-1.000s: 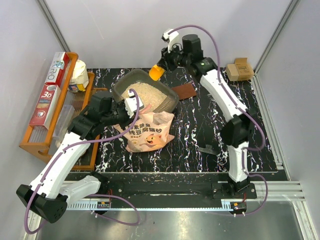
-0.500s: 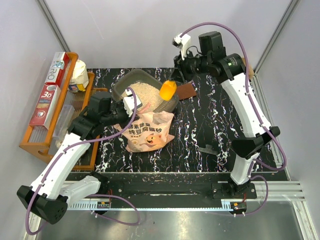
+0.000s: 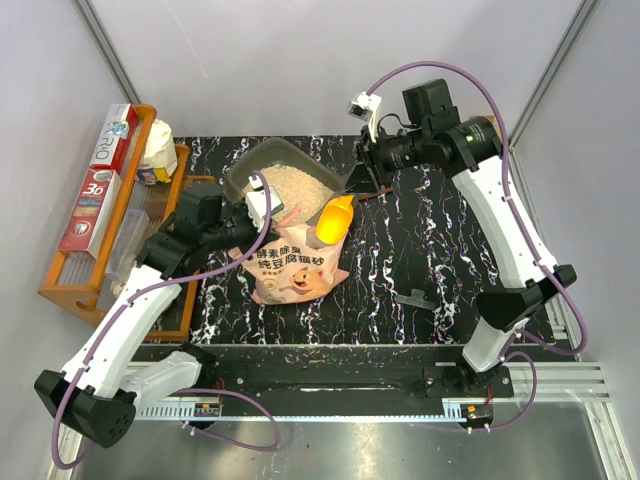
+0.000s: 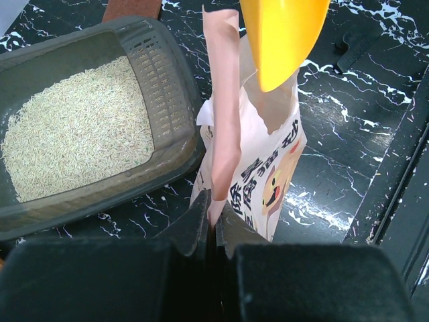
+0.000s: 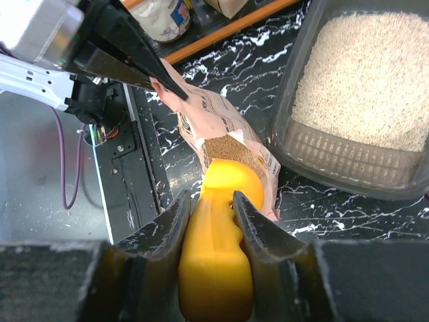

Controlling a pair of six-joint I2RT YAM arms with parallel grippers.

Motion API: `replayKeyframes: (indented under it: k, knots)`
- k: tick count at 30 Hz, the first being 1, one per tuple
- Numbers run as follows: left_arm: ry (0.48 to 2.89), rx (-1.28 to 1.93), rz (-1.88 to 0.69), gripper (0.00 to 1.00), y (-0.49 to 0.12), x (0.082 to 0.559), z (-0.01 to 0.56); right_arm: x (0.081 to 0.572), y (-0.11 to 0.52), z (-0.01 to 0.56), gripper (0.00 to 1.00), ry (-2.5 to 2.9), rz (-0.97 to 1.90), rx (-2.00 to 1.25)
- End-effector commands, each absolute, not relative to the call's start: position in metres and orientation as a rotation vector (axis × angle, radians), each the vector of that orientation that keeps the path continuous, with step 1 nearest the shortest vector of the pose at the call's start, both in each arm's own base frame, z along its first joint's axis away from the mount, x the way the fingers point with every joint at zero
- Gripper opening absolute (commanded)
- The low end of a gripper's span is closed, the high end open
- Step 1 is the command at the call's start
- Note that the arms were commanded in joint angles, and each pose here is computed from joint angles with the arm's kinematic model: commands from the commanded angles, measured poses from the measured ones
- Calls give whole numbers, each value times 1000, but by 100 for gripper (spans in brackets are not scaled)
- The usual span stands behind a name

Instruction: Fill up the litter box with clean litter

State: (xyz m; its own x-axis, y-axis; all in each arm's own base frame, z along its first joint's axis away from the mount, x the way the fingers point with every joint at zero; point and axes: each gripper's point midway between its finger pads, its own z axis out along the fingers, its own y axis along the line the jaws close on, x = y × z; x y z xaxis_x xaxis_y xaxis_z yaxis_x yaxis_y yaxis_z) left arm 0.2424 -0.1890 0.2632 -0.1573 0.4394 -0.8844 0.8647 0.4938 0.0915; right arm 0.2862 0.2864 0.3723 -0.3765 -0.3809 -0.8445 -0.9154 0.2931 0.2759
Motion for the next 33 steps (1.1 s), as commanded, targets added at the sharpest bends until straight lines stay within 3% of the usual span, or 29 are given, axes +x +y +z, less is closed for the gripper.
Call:
replayKeyframes:
  k: [1,19,22,28,33]
  knots:
    - [1665,1087,-591,0,-200,248,291,265,287,423,0,1676,1034,-1203]
    - [1640,1067,-598,0,-201,249,306,302,321,303,0,1912,890,-1165]
    - [1644,1012,-610,0,-202,253,315,308,320,287,0,2074,853,-1059]
    - [1618,973,-797,0,-228,248,340,346,308,257,0,2342,684,-512]
    - [1587,934,-845,0,-243,254,361,349,297,255,0,2323,597,-510]
